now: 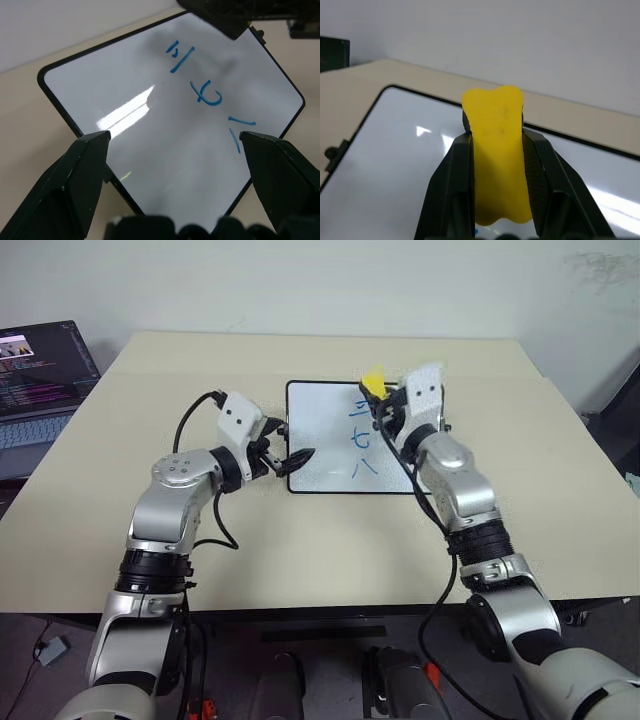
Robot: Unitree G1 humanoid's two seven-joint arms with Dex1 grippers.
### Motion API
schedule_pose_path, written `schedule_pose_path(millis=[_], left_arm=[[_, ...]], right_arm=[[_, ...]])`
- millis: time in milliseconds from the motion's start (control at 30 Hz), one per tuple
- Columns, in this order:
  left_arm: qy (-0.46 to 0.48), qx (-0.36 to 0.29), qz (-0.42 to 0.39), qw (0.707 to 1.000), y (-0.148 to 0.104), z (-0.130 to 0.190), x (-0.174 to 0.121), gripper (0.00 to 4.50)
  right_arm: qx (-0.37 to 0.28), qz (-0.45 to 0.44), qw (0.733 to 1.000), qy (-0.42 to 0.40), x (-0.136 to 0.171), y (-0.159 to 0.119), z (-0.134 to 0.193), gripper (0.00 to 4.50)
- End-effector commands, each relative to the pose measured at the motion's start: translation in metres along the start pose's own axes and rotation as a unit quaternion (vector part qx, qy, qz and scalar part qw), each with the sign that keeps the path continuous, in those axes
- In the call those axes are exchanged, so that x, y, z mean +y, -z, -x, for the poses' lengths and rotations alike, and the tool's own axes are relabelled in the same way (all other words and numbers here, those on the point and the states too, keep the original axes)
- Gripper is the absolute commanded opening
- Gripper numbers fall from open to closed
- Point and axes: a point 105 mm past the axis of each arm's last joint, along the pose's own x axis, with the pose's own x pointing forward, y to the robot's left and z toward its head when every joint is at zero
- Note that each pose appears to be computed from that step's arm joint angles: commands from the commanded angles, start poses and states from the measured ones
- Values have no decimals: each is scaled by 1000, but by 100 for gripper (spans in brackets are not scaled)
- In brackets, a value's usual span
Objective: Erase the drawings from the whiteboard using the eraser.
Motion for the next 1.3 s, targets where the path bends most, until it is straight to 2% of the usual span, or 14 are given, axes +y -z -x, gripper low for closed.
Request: schedule_pose_path(millis=[33, 367, 833, 1033, 1300], left_arm=[[2, -21, -23, 1000, -18, -1, -2, 450], [22, -43, -21, 999, -28, 0, -9, 450], [39, -33, -35, 998, -29, -1, -14, 450], [46, 0, -57, 997, -20, 1, -14, 450], [70, 22, -77, 994, -22, 11, -15, 450]], right_arm=[[-54, 20, 998, -1, -1, -32, -8, 97], [-57, 23, 998, -5, -3, -32, -12, 97], [-59, 31, 998, -4, -12, -36, -13, 97], [-52, 36, 998, -4, -13, -33, -14, 97], [-50, 34, 998, -3, -13, -31, -14, 97]])
